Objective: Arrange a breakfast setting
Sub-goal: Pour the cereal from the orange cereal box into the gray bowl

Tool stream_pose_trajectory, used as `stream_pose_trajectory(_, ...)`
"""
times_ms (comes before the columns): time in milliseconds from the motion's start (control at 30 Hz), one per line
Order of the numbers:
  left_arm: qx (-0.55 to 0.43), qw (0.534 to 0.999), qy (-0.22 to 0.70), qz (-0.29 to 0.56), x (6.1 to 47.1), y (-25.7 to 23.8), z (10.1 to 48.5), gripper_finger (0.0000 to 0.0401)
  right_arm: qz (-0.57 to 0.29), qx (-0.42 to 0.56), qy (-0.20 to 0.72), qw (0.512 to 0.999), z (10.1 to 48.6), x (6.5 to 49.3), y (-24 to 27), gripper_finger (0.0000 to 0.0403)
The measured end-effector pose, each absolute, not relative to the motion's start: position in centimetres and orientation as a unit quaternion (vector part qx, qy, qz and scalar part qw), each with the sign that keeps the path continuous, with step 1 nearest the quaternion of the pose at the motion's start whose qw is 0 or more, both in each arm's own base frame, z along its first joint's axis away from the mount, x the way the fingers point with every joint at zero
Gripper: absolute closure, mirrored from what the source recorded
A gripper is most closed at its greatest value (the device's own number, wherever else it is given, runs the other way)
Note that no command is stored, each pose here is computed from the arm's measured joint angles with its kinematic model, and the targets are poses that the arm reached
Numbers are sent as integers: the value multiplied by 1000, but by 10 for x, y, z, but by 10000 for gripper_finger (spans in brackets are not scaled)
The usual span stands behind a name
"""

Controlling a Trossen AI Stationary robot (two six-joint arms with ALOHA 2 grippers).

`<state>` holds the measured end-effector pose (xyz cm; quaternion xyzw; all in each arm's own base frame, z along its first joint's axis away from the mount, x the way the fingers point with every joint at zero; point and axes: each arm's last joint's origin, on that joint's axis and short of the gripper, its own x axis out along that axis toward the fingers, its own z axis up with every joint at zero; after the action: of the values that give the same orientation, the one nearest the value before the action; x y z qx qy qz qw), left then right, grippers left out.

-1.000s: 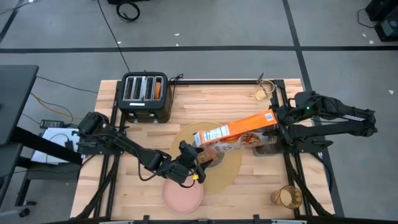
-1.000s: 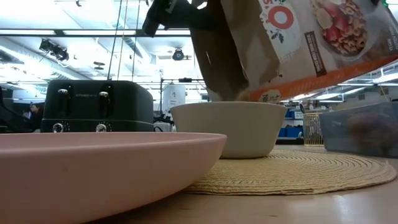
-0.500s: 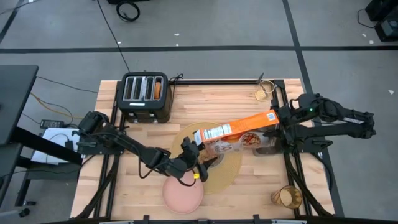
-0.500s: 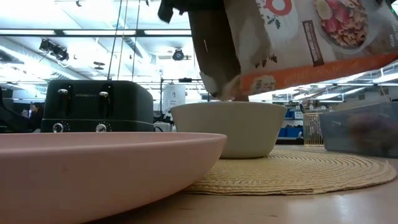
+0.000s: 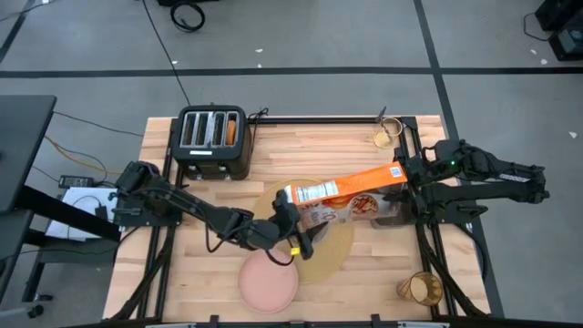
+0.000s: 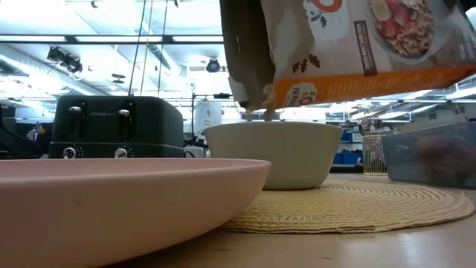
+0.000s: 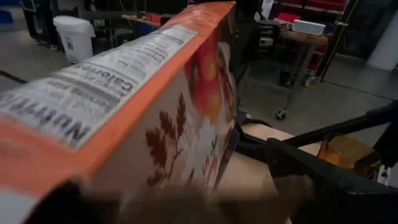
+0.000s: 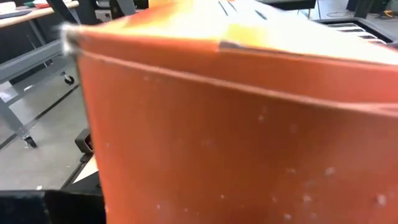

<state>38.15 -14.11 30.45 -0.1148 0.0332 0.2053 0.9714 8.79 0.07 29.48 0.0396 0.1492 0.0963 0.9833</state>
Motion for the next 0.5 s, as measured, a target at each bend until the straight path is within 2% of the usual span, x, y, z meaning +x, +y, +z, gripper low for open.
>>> stream_pose_trajectory(233,-122,972,32,197,386,-131,308,170,93,46,159,982,293,87,1,102)
stream_pose_trajectory(500,-121,973,29,195,387,-130,309,250,84,53,179,979,289,88,0,57)
